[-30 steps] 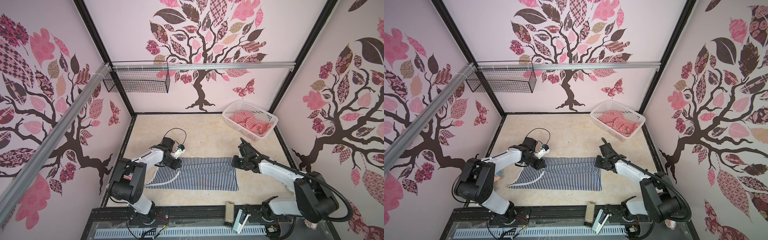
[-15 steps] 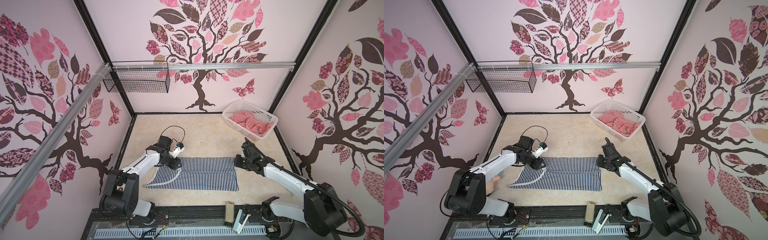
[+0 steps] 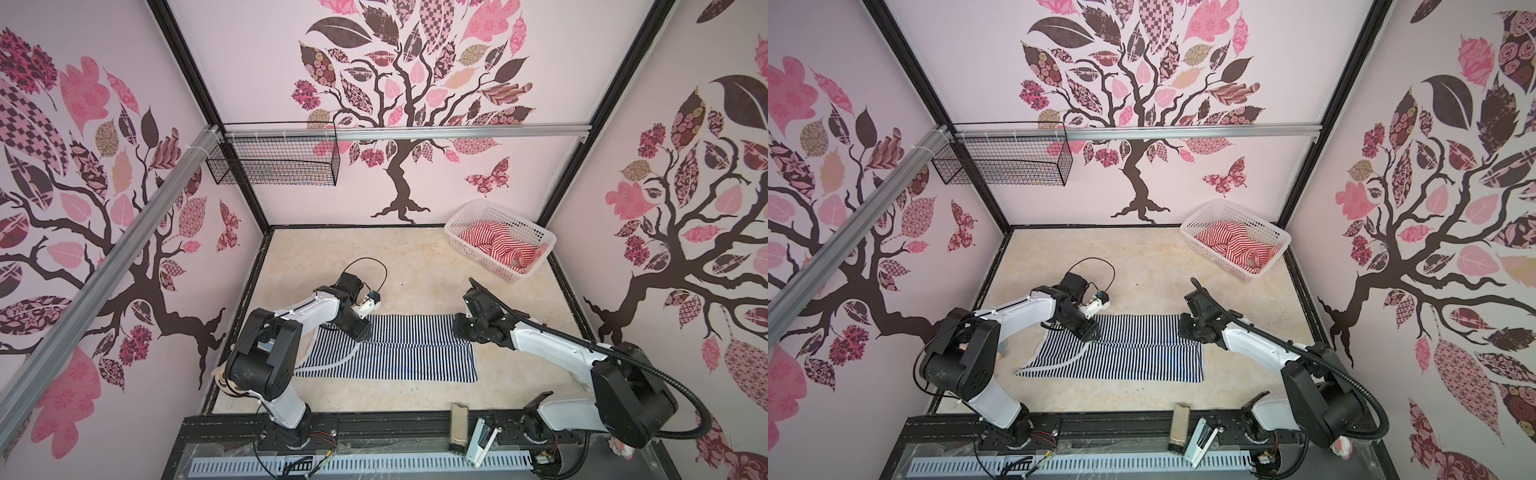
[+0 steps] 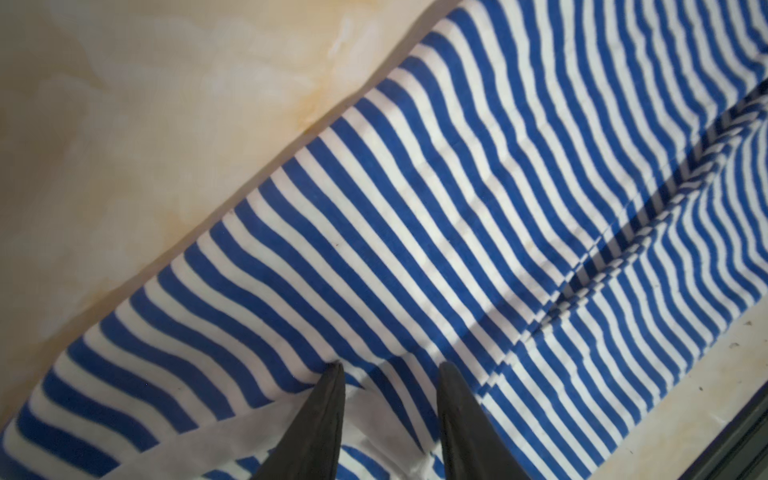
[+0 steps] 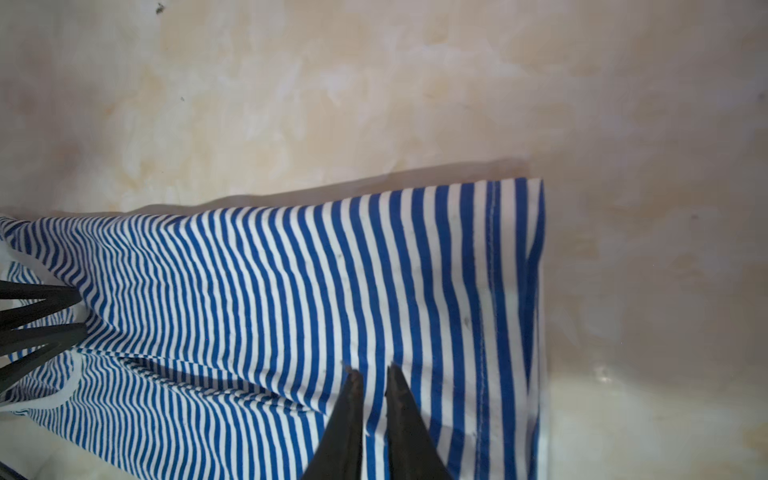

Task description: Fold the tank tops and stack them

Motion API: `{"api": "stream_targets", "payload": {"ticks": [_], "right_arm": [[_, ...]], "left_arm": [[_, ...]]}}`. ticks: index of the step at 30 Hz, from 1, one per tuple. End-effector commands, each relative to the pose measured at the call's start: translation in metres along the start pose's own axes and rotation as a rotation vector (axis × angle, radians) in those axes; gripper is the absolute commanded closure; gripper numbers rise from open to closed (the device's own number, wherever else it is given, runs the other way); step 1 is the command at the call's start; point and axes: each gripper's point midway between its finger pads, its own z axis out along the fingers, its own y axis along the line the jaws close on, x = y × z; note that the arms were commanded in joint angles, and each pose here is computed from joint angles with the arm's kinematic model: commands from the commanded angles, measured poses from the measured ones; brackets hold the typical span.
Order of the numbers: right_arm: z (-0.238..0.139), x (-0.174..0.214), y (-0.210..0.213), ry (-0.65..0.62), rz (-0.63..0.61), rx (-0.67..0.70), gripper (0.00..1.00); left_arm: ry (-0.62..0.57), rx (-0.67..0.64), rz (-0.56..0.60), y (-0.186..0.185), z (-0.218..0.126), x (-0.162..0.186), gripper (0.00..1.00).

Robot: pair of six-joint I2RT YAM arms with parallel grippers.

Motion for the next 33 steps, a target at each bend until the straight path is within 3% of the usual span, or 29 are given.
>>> {"api": "stream_targets", "payload": {"ticks": [1, 6, 11, 15, 20, 26, 33], "right_arm": [[0.004, 0.011, -0.013, 0.024, 0.02, 0.043, 0.84], [0.012, 0.019, -0.031, 0.054, 0.024, 0.126, 0.81], [0.018, 0.021, -0.041, 0.078, 0.03, 0.192, 0.8], [0.01, 0.009, -0.028, 0.044, 0.021, 0.151, 0.79], [0.003, -0.011, -0.009, 0.009, 0.005, 0.115, 0.78], [0.011, -0.016, -0.006, 0.025, -0.005, 0.128, 0.78], [0.024, -0.008, -0.014, 0.044, 0.005, 0.145, 0.78]], "left_arm": [[0.015, -0.023, 0.025, 0.003, -0.001, 0.004, 0.6], [0.073, -0.084, 0.039, 0.014, 0.001, 0.016, 0.6], [0.027, -0.208, 0.039, 0.032, -0.018, 0.008, 0.59], [-0.052, -0.236, -0.001, 0.047, -0.034, -0.007, 0.57], [-0.071, -0.255, -0.074, 0.072, -0.03, -0.019, 0.57], [-0.03, -0.258, -0.09, 0.084, -0.014, -0.018, 0.58], [0.116, -0.293, -0.083, 0.099, 0.001, 0.004, 0.6]]}}
